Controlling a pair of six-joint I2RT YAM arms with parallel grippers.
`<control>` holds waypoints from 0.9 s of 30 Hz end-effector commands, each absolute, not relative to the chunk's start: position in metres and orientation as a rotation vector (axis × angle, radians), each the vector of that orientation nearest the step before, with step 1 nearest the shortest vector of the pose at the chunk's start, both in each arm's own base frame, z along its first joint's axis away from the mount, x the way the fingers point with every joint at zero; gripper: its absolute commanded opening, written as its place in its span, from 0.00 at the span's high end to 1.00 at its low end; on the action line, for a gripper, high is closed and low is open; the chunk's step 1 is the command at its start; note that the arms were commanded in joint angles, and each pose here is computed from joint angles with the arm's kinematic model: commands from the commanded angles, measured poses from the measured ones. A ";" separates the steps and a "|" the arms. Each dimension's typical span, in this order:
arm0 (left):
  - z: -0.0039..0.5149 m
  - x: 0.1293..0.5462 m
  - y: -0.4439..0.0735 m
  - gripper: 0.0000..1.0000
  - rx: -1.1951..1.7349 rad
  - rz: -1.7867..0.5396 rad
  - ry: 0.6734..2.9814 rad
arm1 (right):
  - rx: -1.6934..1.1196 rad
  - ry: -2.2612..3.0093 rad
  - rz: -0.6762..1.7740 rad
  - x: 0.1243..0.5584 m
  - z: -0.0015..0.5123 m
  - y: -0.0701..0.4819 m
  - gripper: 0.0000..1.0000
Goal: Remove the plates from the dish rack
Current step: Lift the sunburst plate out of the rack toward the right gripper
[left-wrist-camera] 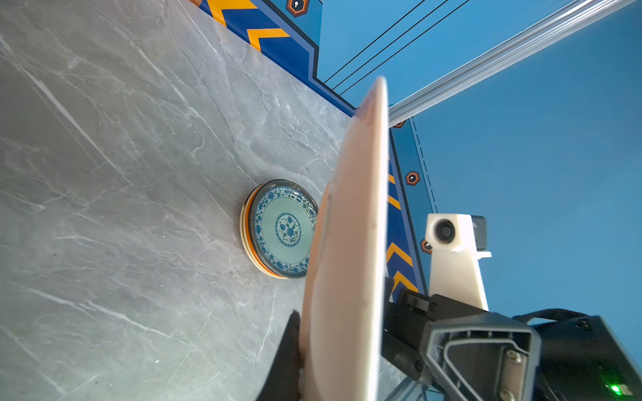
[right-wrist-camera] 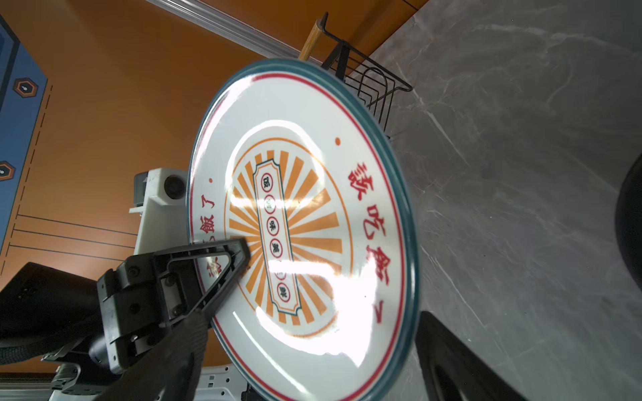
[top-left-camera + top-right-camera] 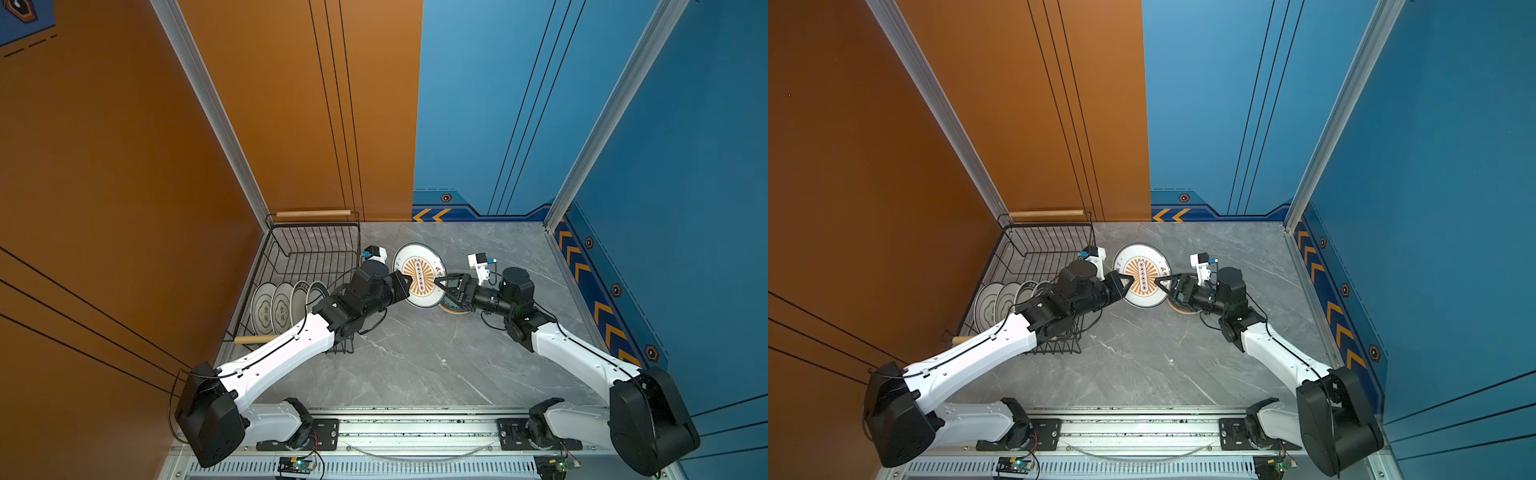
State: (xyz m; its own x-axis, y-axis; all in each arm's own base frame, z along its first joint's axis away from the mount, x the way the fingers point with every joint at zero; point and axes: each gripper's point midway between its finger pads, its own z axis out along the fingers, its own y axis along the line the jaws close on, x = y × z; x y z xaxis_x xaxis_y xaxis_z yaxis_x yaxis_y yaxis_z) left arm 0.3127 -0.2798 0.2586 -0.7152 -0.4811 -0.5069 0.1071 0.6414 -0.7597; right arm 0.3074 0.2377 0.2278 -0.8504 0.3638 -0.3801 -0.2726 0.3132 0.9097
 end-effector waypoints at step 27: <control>0.245 0.333 -0.354 0.87 -0.195 -1.282 2.169 | 0.088 1.810 1.871 0.324 0.256 0.244 1.00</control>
